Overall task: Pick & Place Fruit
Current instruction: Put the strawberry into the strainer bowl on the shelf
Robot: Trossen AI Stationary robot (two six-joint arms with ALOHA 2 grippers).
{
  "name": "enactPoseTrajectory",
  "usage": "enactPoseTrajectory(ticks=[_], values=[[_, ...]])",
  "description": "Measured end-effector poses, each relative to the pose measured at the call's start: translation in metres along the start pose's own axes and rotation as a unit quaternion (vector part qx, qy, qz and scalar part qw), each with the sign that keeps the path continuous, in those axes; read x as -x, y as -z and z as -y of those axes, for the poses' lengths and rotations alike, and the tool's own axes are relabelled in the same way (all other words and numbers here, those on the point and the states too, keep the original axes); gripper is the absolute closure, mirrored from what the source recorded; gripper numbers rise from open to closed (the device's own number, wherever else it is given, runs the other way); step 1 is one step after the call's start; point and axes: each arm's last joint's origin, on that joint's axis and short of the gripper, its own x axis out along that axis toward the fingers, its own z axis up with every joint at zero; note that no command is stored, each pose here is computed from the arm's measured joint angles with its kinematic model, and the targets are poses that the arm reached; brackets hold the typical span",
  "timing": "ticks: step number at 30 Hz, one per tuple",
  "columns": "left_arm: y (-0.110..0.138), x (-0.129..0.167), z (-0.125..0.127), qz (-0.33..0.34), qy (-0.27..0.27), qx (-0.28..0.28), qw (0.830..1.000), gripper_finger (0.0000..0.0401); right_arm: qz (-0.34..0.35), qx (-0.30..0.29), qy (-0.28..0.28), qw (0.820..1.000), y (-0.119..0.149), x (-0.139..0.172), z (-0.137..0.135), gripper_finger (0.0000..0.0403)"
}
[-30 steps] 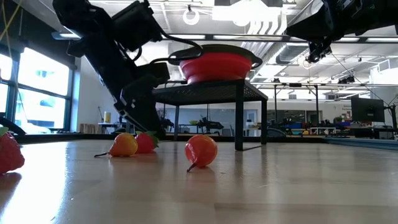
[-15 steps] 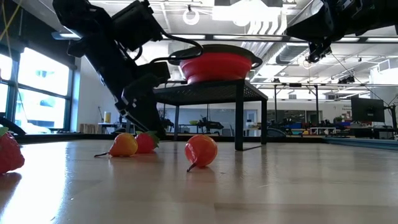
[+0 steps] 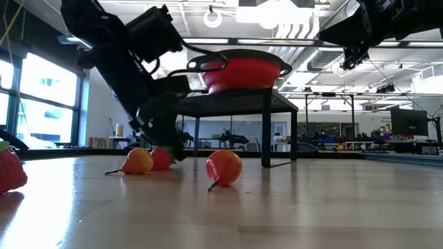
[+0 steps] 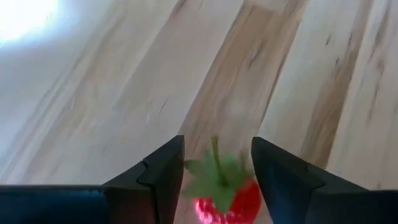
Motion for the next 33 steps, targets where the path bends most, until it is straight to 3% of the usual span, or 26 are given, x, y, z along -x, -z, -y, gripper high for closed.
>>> enactPoseTrajectory(ticks=[15,33], values=[[0.0004,-0.005,0.0014,0.005,0.002,0.005,1.0,0.0224,-0.003,0.0,0.0,1.0,0.0006,-0.0001,0.0,0.0401],[-0.0003,-0.005,0.0,0.016,-0.021,0.006,1.0,0.0355,-0.004,0.0,0.0,1.0,0.0007,-0.0001,0.0,0.0401]])
